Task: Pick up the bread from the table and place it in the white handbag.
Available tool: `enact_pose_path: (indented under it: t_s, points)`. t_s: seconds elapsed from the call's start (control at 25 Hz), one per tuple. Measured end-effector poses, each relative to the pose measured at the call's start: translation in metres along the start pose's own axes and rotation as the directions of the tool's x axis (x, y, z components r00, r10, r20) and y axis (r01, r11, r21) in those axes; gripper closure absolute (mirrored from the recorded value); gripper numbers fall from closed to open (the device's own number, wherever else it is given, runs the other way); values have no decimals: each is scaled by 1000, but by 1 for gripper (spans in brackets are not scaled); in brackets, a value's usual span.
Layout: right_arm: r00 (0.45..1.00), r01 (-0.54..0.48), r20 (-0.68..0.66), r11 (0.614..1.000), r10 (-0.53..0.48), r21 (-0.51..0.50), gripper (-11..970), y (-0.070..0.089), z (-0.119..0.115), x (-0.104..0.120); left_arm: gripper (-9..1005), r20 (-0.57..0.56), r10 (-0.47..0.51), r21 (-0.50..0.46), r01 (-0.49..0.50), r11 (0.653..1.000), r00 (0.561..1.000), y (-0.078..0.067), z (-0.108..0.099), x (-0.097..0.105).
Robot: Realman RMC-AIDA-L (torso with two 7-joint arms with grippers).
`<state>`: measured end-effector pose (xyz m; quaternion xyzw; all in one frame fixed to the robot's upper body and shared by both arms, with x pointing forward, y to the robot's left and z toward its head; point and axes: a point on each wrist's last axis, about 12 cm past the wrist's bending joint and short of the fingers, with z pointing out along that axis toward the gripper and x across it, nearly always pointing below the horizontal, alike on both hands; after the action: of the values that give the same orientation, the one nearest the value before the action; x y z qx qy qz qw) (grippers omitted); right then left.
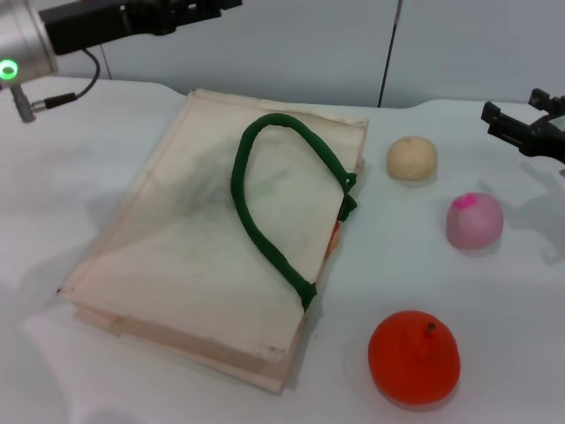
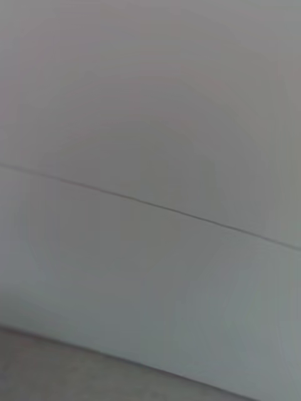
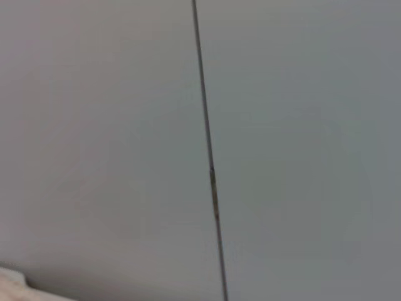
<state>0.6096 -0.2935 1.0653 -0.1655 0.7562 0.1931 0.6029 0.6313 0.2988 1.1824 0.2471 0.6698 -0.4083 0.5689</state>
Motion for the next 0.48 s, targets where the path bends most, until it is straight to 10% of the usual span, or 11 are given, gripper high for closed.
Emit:
enact_pose_path:
  t_s: [0.48]
  points:
    - [991,31,124,994,-43,103,65,5,-9,10,151,323,443,-283,-361,889,836,-22,-25,48]
